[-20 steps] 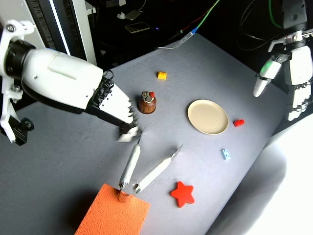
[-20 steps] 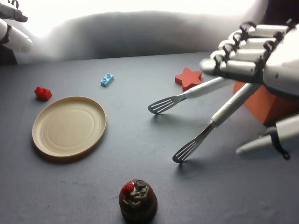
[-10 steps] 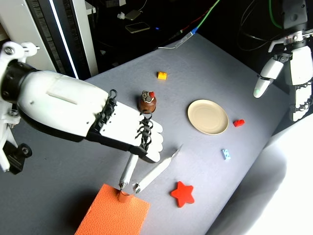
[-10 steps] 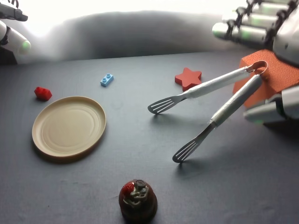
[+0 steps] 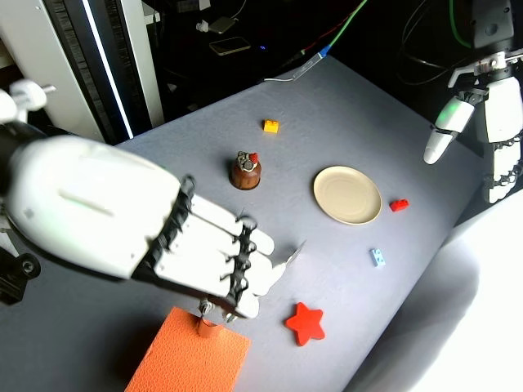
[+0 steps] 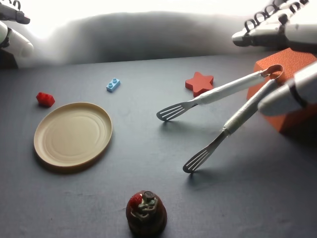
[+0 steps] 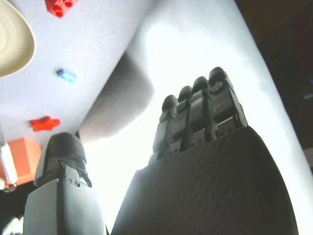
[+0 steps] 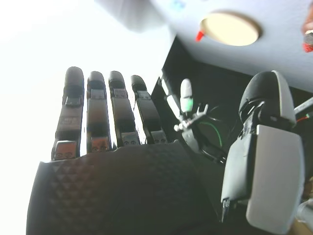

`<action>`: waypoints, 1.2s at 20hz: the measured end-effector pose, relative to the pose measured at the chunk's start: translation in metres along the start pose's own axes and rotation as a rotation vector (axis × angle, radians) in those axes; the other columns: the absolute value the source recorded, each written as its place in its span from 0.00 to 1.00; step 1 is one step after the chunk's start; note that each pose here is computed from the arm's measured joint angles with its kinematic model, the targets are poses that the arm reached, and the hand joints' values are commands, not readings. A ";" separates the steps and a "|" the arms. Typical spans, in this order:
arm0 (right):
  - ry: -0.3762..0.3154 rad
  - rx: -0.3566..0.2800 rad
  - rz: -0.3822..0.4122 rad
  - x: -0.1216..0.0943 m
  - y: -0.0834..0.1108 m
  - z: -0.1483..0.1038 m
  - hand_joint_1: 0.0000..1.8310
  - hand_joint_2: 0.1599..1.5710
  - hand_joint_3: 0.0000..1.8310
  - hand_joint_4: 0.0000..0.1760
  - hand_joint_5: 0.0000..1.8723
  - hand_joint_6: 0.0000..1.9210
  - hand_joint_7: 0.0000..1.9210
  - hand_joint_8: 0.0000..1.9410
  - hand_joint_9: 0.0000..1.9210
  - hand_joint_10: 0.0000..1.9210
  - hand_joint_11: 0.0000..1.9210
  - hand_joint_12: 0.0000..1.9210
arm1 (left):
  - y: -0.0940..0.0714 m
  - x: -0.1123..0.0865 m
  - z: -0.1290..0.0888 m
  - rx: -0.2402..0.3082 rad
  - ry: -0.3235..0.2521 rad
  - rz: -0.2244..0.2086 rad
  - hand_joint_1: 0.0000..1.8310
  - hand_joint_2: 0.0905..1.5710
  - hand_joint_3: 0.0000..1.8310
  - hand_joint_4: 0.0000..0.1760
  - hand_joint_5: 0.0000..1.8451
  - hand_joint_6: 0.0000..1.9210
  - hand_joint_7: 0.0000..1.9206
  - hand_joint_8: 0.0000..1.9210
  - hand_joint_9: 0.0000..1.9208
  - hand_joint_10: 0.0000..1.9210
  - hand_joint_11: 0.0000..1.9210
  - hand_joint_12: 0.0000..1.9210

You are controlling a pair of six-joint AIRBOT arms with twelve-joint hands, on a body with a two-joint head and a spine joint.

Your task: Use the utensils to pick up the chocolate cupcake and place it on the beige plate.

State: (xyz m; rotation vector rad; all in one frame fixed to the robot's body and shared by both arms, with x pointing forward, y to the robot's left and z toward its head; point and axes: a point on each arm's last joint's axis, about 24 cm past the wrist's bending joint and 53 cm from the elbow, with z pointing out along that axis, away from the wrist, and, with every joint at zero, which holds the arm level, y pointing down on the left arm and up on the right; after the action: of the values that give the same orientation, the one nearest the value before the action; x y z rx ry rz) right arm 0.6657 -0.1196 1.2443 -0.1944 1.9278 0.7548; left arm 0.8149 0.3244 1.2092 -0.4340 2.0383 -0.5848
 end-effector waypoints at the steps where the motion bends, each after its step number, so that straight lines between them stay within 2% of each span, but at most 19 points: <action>1: 0.006 0.030 0.006 -0.001 -0.004 0.006 0.21 0.53 0.00 0.00 0.04 0.00 0.04 0.00 0.04 0.00 0.00 0.19 | 0.001 0.000 0.000 -0.002 0.000 0.008 0.19 0.66 0.00 0.00 0.04 0.00 0.03 0.01 0.02 0.01 0.00 0.00; 2: 0.014 0.078 -0.024 -0.001 -0.009 0.013 0.25 0.52 0.00 0.00 0.04 0.00 0.03 0.00 0.03 0.00 0.00 0.15 | 0.003 -0.001 0.000 -0.007 0.000 0.017 0.20 0.65 0.00 0.00 0.05 0.00 0.04 0.00 0.04 0.00 0.01 0.01; 4: 0.034 0.159 -0.064 0.000 -0.016 0.024 0.25 0.52 0.00 0.00 0.04 0.00 0.05 0.00 0.04 0.00 0.00 0.21 | 0.003 -0.003 0.001 -0.009 -0.005 0.027 0.17 0.66 0.00 0.00 0.04 0.00 0.03 0.00 0.03 0.00 0.00 0.00; 9: 0.064 0.132 -0.054 0.007 0.005 0.043 0.25 0.51 0.00 0.00 0.05 0.00 0.05 0.00 0.05 0.00 0.00 0.23 | -0.001 0.000 0.002 -0.001 0.001 0.027 0.17 0.66 0.00 0.00 0.04 0.00 0.03 0.00 0.03 0.00 0.00 0.00; 10: 0.068 0.125 -0.058 0.008 0.010 0.047 0.26 0.53 0.00 0.00 0.01 0.00 0.02 0.00 0.02 0.00 0.00 0.16 | -0.001 0.000 0.002 -0.002 0.003 0.027 0.19 0.66 0.00 0.00 0.04 0.00 0.03 0.00 0.03 0.00 0.01 0.01; 11: 0.081 0.121 -0.061 0.013 0.014 0.053 0.28 0.54 0.00 0.00 0.02 0.00 0.02 0.00 0.01 0.00 0.00 0.14 | 0.000 0.000 0.002 -0.005 0.002 0.033 0.18 0.66 0.00 0.00 0.04 0.00 0.04 0.00 0.03 0.00 0.02 0.01; 15: 0.125 0.134 -0.018 0.029 0.017 0.067 0.32 0.55 0.00 0.00 0.02 0.00 0.02 0.00 0.01 0.00 0.00 0.15 | 0.000 0.000 0.002 -0.004 0.002 0.032 0.18 0.66 0.00 0.00 0.03 0.00 0.02 0.00 0.02 0.00 0.00 0.00; 18: 0.149 0.137 -0.029 0.040 0.016 0.074 0.33 0.58 0.01 0.00 0.00 0.00 0.00 0.00 0.00 0.00 0.00 0.06 | -0.001 0.000 0.002 -0.002 0.002 0.028 0.19 0.66 0.00 0.00 0.03 0.00 0.03 0.00 0.03 0.00 0.00 0.01; 19: 0.161 0.141 -0.028 0.046 0.015 0.075 0.30 0.61 0.01 0.00 0.00 0.00 0.00 0.00 0.00 0.00 0.00 0.02 | -0.001 0.000 0.002 -0.002 0.002 0.028 0.19 0.66 0.00 0.00 0.03 0.00 0.02 0.00 0.02 0.00 0.00 0.01; 22: 0.175 0.163 -0.026 0.051 0.005 0.080 0.36 0.60 0.00 0.00 0.00 0.00 0.00 0.00 0.00 0.00 0.00 0.00 | -0.001 0.000 0.002 -0.003 0.001 0.029 0.21 0.65 0.00 0.00 0.04 0.00 0.02 0.00 0.02 0.00 0.00 0.01; 24: 0.176 0.170 -0.028 0.052 0.001 0.081 0.35 0.60 0.00 0.00 0.00 0.00 0.00 0.00 0.00 0.00 0.00 0.00 | 0.000 0.000 0.002 -0.004 0.002 0.030 0.20 0.66 0.00 0.00 0.04 0.00 0.02 0.00 0.03 0.00 0.00 0.01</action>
State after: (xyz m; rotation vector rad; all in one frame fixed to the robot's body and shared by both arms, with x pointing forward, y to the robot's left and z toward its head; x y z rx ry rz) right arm 0.7025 -0.0620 1.1761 -0.1875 2.1404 0.5667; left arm 0.8169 0.3236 1.2085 -0.4044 2.0443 -0.5634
